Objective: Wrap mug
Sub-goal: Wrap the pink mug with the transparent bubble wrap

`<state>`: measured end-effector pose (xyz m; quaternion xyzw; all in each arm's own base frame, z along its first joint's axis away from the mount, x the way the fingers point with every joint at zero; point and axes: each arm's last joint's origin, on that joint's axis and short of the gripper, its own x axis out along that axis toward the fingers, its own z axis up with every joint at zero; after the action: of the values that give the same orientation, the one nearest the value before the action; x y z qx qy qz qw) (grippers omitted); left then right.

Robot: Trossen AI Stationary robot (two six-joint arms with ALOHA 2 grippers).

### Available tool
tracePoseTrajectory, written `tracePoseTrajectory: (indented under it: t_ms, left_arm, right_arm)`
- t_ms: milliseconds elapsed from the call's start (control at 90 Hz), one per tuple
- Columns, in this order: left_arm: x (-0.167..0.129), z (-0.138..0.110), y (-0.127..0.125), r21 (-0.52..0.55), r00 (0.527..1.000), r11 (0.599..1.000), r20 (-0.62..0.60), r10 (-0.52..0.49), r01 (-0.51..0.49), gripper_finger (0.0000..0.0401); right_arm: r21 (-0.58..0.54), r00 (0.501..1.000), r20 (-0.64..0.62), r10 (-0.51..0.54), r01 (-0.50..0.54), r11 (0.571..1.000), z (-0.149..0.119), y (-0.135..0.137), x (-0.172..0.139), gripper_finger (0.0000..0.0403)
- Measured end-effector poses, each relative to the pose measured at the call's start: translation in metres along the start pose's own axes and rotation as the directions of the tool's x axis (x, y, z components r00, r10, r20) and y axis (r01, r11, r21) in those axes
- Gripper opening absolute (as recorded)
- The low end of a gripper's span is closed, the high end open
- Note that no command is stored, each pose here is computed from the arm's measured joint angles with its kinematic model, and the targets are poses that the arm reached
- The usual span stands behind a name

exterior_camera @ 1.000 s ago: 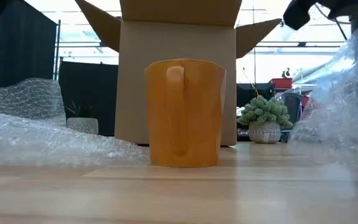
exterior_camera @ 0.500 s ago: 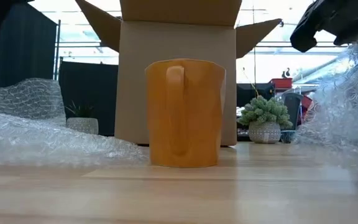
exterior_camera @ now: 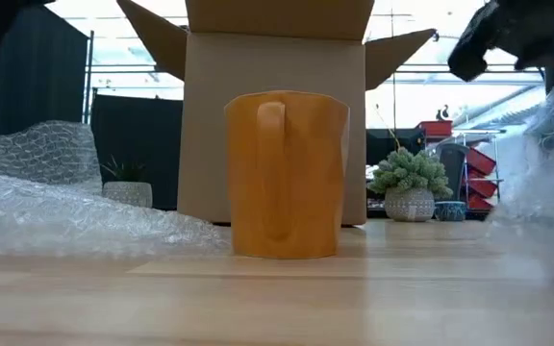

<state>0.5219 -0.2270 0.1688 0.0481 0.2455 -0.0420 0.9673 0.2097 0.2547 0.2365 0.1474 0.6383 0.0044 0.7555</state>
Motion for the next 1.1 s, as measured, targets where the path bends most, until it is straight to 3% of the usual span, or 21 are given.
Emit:
tracePoseTrajectory:
  t_ms: [211, 556, 622, 767, 989, 1100]
  left_arm:
    - [0.000, 0.001, 0.000, -0.003, 1.000, 1.000, 0.008, -0.003, 0.003, 0.0154]
    - [0.000, 0.002, 0.000, -0.009, 1.000, 1.000, 0.025, -0.002, 0.002, 0.0154]
    - [0.000, 0.002, 0.000, -0.009, 1.000, 1.000, 0.025, -0.002, 0.002, 0.0154]
    - [0.000, 0.002, 0.000, -0.009, 1.000, 1.000, 0.025, -0.001, 0.001, 0.0154]
    - [0.000, 0.002, 0.000, -0.010, 1.000, 1.000, 0.025, 0.001, 0.000, 0.0154]
    - [0.000, 0.002, 0.000, -0.011, 1.000, 1.000, 0.025, 0.002, -0.002, 0.0154]
  right_arm:
    - [0.003, 0.999, 0.041, 0.007, -0.007, 1.000, 0.000, -0.002, -0.008, 0.0151]
    - [0.005, 0.985, 0.120, 0.121, -0.122, 0.993, -0.009, -0.007, -0.052, 0.0151]
    - [0.022, 0.990, 0.110, 0.086, -0.089, 0.996, -0.015, -0.013, -0.058, 0.0150]
    - [0.103, 0.988, 0.114, -0.100, 0.088, 0.991, -0.028, -0.026, -0.058, 0.0151]
    - [0.118, 0.974, 0.215, -0.075, 0.051, 0.992, -0.032, -0.009, -0.037, 0.0145]
    - [0.108, 0.969, 0.201, -0.142, 0.122, 0.987, -0.028, -0.007, -0.012, 0.0137]
